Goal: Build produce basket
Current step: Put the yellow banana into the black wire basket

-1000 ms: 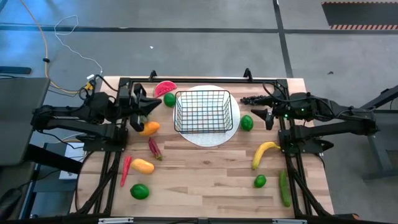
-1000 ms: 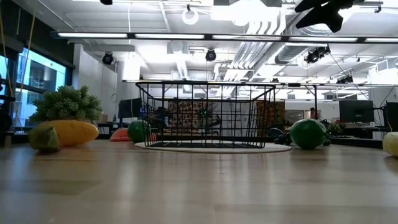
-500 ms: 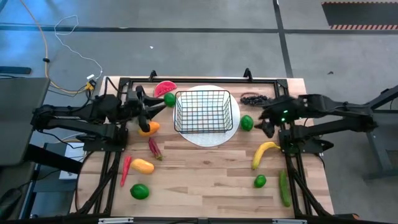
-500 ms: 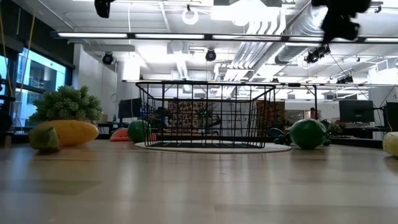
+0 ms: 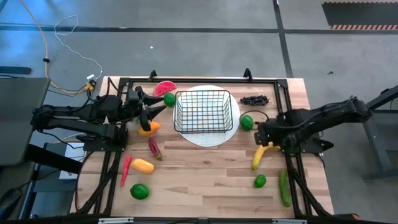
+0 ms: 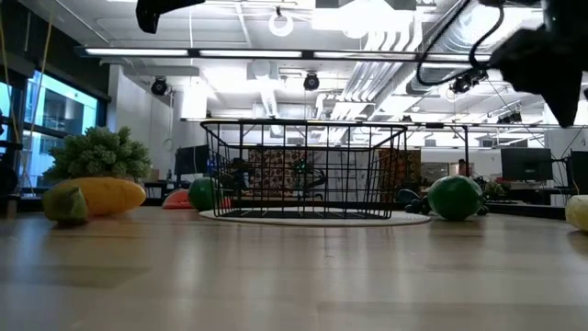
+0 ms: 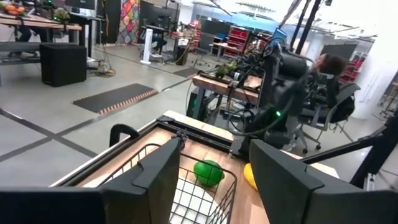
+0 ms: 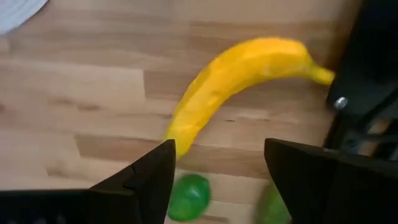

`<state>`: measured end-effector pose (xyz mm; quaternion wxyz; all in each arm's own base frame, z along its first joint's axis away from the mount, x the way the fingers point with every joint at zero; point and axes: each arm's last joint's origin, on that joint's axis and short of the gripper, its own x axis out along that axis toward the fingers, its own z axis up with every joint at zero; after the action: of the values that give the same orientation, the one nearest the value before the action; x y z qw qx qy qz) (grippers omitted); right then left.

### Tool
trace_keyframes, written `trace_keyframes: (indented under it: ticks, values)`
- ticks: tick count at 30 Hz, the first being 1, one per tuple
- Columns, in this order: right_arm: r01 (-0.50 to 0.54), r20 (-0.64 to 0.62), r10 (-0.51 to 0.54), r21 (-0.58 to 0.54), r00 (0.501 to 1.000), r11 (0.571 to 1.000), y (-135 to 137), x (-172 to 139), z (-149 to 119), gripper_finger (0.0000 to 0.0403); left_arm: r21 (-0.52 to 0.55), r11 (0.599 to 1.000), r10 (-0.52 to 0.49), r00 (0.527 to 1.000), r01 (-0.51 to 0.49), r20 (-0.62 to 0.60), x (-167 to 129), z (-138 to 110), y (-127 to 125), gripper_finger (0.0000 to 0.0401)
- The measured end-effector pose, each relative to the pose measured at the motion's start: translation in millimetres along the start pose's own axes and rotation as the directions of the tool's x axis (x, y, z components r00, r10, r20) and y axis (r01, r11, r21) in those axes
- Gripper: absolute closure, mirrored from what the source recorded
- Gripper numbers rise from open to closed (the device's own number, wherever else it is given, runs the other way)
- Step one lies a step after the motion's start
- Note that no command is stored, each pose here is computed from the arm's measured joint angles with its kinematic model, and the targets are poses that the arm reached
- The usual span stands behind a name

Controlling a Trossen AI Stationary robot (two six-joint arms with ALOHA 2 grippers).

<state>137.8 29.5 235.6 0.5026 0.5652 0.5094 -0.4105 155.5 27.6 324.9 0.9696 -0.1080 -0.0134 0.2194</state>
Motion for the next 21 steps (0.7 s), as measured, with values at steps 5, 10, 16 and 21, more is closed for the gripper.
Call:
trace_keyframes:
  ticks: [5,10,16,21]
  values:
    - [-0.034,0.031,0.03,0.139,0.999,0.99,-4,27,-7,0.0176,0.0,1.0,0.001,1.0,-0.001,0.0,0,0,0,0.0217]
    - [-0.055,0.068,0.04,0.231,0.997,0.971,-11,47,-11,0.0176,0.041,0.999,0.004,1.0,-0.004,0.001,0,0,0,0.0217]
    - [-0.083,0.157,0.038,0.288,0.987,0.954,-12,52,-10,0.0176,0.053,0.998,0.024,1.0,-0.024,0.006,0,0,1,0.0217]
    - [-0.029,0.173,-0.024,0.298,0.985,0.954,-8,61,-10,0.0176,0.052,0.997,0.047,0.999,-0.048,0.012,0,0,1,0.0217]
